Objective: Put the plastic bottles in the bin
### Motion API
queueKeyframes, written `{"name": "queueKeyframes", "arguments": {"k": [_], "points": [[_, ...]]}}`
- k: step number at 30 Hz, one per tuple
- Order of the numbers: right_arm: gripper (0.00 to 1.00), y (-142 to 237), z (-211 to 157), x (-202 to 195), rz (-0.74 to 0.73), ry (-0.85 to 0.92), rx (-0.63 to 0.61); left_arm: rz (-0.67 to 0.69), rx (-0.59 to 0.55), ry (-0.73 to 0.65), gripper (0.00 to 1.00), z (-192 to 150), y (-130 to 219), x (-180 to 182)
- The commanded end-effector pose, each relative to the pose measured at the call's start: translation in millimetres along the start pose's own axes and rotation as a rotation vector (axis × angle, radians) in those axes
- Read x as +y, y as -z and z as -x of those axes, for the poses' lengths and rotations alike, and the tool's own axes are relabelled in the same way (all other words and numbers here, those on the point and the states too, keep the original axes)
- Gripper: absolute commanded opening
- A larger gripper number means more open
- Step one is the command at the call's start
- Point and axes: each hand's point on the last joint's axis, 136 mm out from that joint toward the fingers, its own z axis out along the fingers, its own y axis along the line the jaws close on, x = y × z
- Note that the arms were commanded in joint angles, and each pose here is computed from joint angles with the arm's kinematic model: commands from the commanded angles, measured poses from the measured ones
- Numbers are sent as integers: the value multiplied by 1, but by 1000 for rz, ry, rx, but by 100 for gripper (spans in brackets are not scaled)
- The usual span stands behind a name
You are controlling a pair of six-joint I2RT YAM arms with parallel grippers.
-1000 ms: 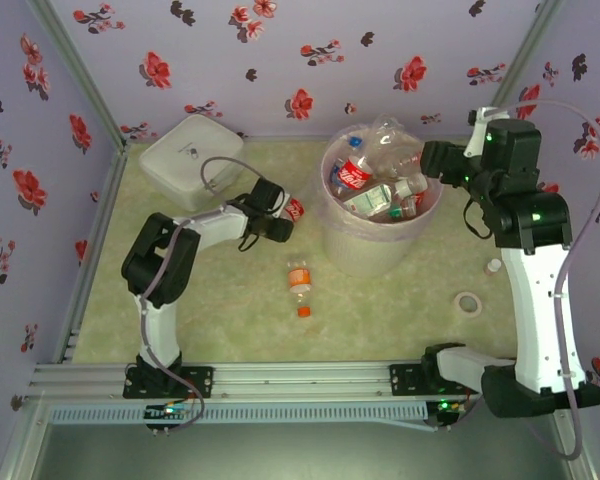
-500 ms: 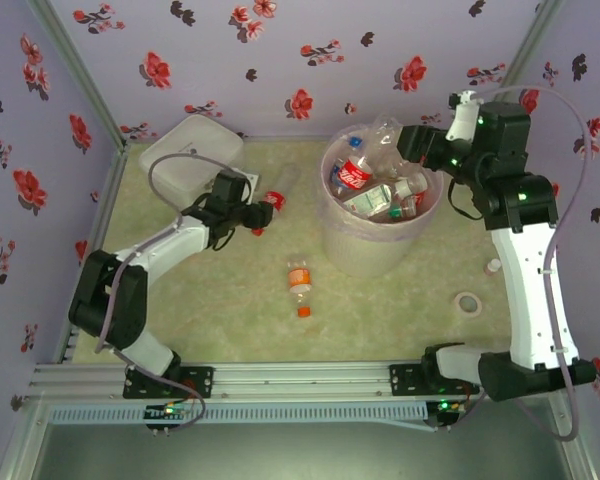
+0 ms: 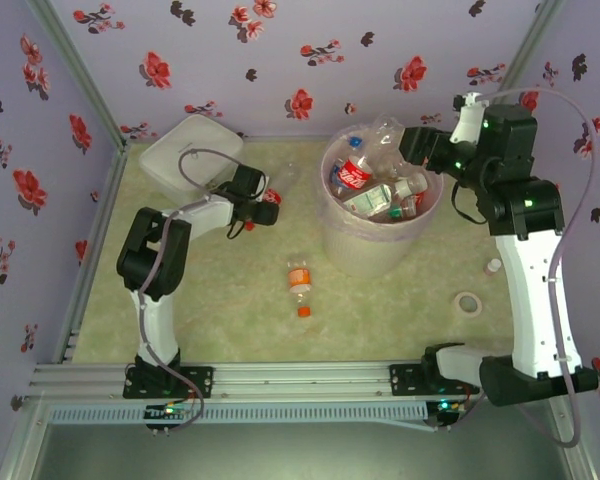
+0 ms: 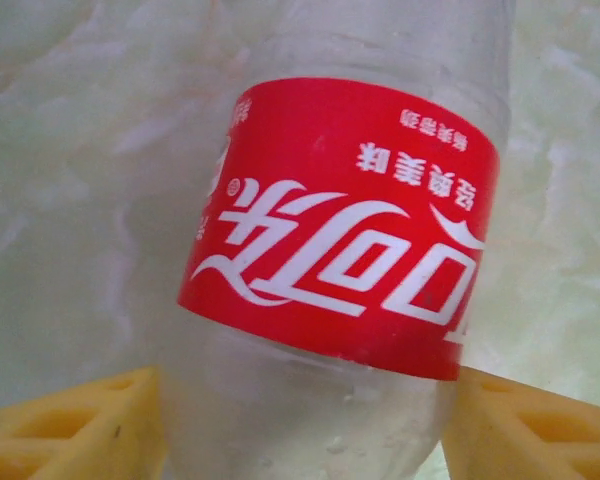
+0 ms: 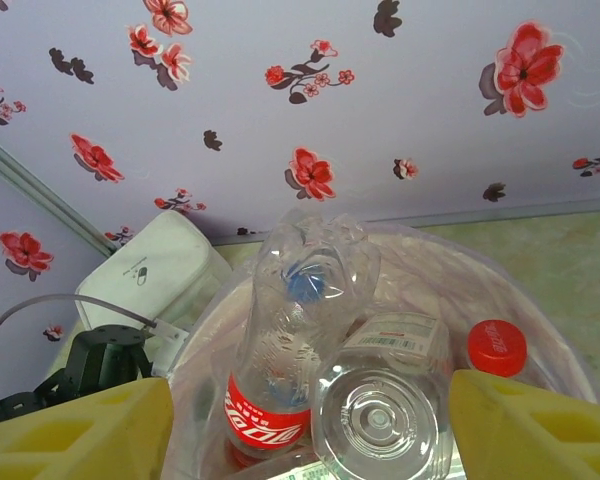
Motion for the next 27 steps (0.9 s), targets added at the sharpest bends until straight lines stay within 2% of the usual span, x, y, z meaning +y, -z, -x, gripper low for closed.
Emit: {"name": "queueKeyframes", "arguments": {"k": [1,4,7,12,16,19,22,25,27], "points": [[73,4,3,1,-8,21,-6,-8,-9,-4,55,6,5,-1],[73,-2,3,5,17,14,3,0,-47,0,46,13,17,2],[71,-7,7,11,48,2,2,14,-110,10,44,25,42,8],[70,-15,19,37,150,0,-6,38,-299,61,43,54,119,16],[70,-26,28,72,240,39,-19,-37,-525,133,40,63,190,12],[76,-40,33,101,319,48,-26,-149,-651,137,36,66,235,-4],[87,-53,35,131,407,38,-25,-253,-749,136,33,67,267,-20],[99,-68,34,158,483,34,-15,-315,-800,104,32,67,286,-37],[99,-75,29,175,535,29,8,-333,-798,74,32,67,287,-47]]}}
